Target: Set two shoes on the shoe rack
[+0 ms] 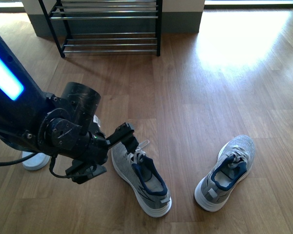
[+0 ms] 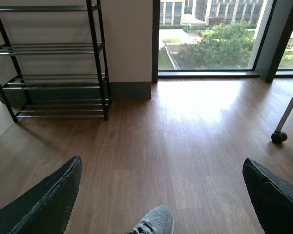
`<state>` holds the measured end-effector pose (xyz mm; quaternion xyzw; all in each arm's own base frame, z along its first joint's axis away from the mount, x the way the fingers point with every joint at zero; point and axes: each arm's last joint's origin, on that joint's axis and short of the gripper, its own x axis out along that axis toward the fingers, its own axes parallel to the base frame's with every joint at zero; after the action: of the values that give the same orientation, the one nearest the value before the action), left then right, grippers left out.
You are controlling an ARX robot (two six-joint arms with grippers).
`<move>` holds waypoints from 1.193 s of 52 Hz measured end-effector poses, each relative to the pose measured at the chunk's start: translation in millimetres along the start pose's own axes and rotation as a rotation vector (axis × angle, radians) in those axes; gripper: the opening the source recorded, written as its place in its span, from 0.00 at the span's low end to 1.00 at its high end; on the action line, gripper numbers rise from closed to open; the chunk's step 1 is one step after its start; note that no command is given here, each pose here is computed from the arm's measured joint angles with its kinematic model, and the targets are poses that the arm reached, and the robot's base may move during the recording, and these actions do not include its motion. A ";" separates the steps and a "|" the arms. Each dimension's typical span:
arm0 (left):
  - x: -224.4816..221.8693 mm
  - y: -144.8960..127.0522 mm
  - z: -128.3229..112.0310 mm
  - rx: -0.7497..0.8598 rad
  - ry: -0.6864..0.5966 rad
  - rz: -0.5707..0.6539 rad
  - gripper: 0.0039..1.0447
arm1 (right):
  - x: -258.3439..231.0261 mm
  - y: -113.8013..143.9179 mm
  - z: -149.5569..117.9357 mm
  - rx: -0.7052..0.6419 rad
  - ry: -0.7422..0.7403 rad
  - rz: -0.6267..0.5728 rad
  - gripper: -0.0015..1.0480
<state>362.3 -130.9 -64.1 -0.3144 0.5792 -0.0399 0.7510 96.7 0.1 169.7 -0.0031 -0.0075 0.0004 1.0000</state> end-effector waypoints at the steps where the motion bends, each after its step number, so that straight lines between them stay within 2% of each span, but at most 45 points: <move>1: 4.9 0.9 0.7 -0.011 0.019 0.000 0.91 | 0.0 0.0 0.0 0.000 0.000 0.000 0.91; 11: 34.5 4.6 3.0 -0.046 0.117 0.037 0.91 | 0.0 0.0 0.0 0.000 0.000 0.000 0.91; 27: 70.1 -5.0 -1.9 0.006 0.263 0.030 0.91 | 0.0 0.0 0.0 0.000 0.000 0.000 0.91; 48: 101.6 -6.4 9.4 0.078 0.328 0.092 0.91 | 0.0 0.0 0.0 0.000 0.000 0.000 0.91; 55: 104.4 -6.1 10.2 0.116 0.328 0.094 0.75 | 0.0 0.0 0.0 0.000 0.000 0.000 0.91; 62: 106.0 -5.4 10.3 0.145 0.327 0.115 0.51 | 0.0 0.0 0.0 0.000 0.000 0.000 0.91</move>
<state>407.7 -175.9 -149.6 -0.2154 0.7061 -0.0891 0.6686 96.7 0.1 169.7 -0.0031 -0.0075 0.0004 1.0000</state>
